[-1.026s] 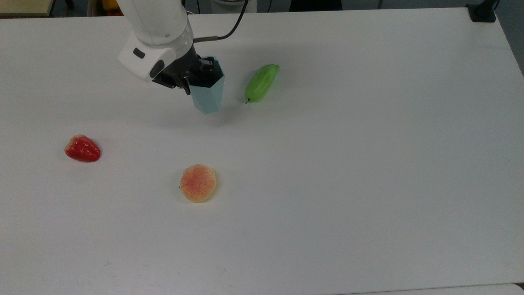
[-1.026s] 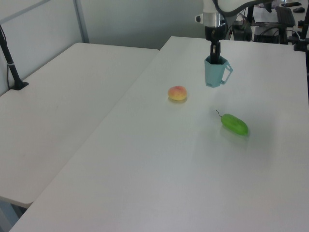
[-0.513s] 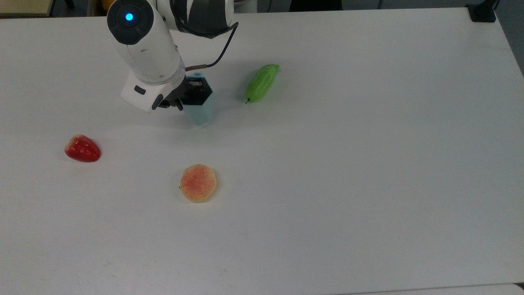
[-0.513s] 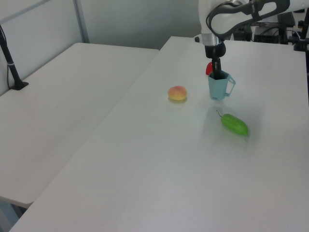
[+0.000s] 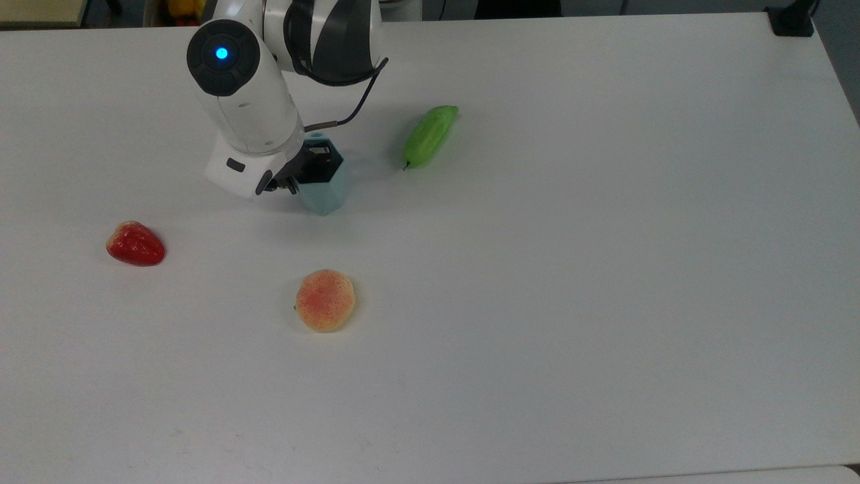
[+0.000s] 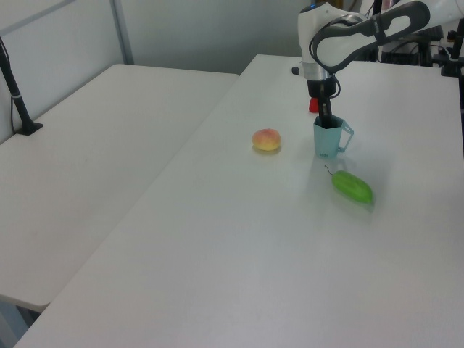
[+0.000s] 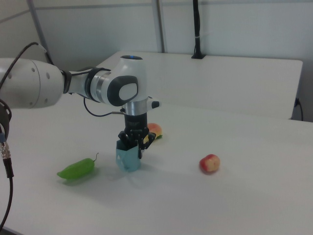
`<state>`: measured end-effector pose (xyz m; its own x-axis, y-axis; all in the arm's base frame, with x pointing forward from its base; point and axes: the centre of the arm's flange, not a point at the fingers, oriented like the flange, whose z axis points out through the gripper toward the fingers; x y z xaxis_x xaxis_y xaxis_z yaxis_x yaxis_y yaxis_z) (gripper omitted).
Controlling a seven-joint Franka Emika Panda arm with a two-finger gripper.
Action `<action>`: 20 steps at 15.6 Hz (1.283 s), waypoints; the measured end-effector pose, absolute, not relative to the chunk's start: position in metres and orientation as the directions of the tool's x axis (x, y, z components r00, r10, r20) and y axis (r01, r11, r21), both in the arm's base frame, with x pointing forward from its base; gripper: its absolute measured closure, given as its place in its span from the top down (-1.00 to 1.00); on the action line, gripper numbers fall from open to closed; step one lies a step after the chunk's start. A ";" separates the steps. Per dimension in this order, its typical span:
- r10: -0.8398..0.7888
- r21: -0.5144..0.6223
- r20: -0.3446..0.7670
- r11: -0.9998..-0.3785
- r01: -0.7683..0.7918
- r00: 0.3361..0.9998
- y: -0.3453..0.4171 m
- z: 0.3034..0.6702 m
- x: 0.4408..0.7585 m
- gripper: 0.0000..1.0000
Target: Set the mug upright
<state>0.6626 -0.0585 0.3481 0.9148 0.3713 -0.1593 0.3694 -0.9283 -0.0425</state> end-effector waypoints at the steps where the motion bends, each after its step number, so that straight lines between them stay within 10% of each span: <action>1: 0.371 -0.042 -0.158 -0.928 0.370 0.915 -0.058 0.348 0.663 -0.74; 10: 0.375 0.015 -0.033 -0.926 0.376 0.926 -0.052 0.422 0.674 0.92; 20: 0.093 -0.022 0.016 -0.995 0.094 0.996 -0.023 0.624 0.578 1.00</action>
<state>0.5785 -0.0234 0.6235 0.9955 0.0934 0.0161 0.0937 -0.9954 -0.0219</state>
